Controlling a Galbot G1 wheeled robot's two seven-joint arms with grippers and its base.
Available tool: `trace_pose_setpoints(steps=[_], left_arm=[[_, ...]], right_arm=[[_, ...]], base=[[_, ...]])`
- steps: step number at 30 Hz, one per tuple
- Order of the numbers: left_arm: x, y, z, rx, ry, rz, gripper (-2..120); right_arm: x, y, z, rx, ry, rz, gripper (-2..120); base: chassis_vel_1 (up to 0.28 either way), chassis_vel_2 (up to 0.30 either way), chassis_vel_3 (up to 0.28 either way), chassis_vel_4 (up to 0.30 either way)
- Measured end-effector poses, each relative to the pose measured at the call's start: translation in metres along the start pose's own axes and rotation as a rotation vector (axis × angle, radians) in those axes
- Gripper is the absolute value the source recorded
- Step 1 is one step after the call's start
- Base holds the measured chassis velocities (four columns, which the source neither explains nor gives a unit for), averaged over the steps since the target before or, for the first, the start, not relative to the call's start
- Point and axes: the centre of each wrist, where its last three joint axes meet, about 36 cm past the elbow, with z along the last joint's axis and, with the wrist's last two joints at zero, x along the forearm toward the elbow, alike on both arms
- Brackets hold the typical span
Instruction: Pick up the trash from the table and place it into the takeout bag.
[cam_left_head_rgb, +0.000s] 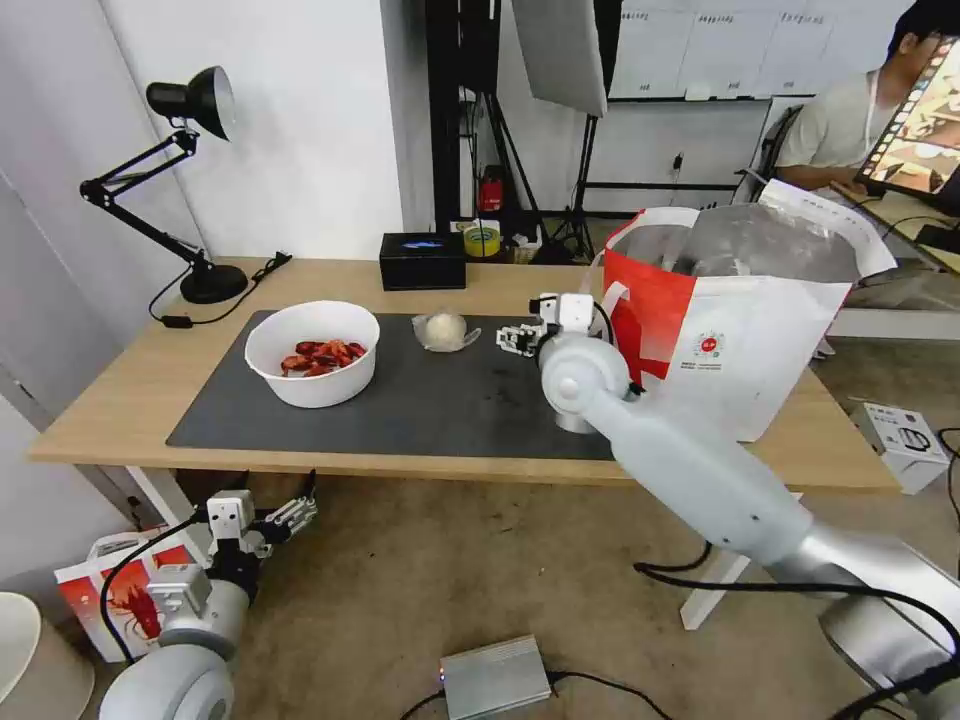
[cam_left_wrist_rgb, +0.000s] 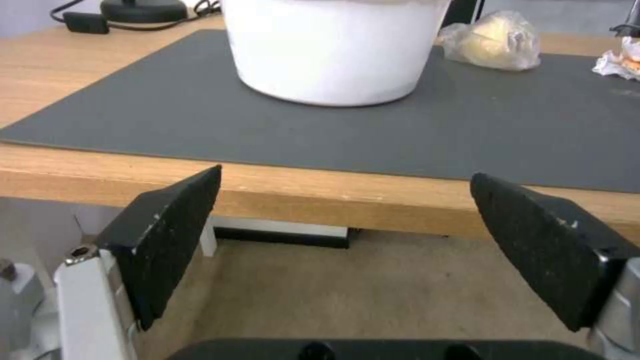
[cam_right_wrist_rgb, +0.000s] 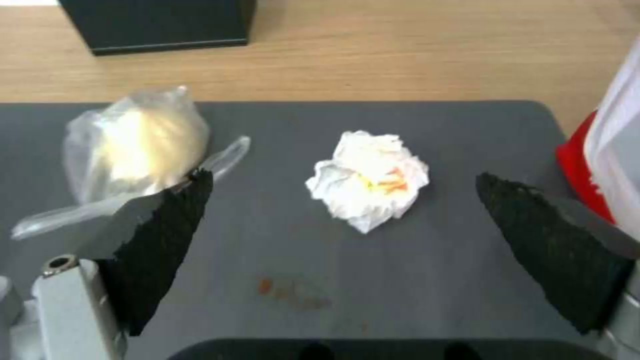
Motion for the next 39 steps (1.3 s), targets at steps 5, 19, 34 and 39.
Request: trace_pose_setpoints(steps=[5,19,34,39], left_arm=[[0.000,-0.001,-0.002,0.000,-0.007,0.003,100],[-0.002,-0.001,-0.002,0.004,-0.011,0.005,100],[-0.003,-0.003,-0.002,0.010,-0.012,0.009,100],[-0.004,-0.003,-0.001,0.011,-0.010,0.011,100]], right_arm=[[-0.007,0.003,-0.006,0.008,0.008,0.023,100],[-0.020,0.015,-0.019,0.005,0.033,0.071,100],[-0.033,0.026,-0.032,-0.006,0.053,0.096,100],[-0.040,0.029,-0.037,-0.009,0.063,0.108,100]], base=[[0.000,0.000,0.000,0.000],[0.000,0.000,0.000,0.000],[0.000,0.000,0.000,0.000],[0.000,0.000,0.000,0.000]])
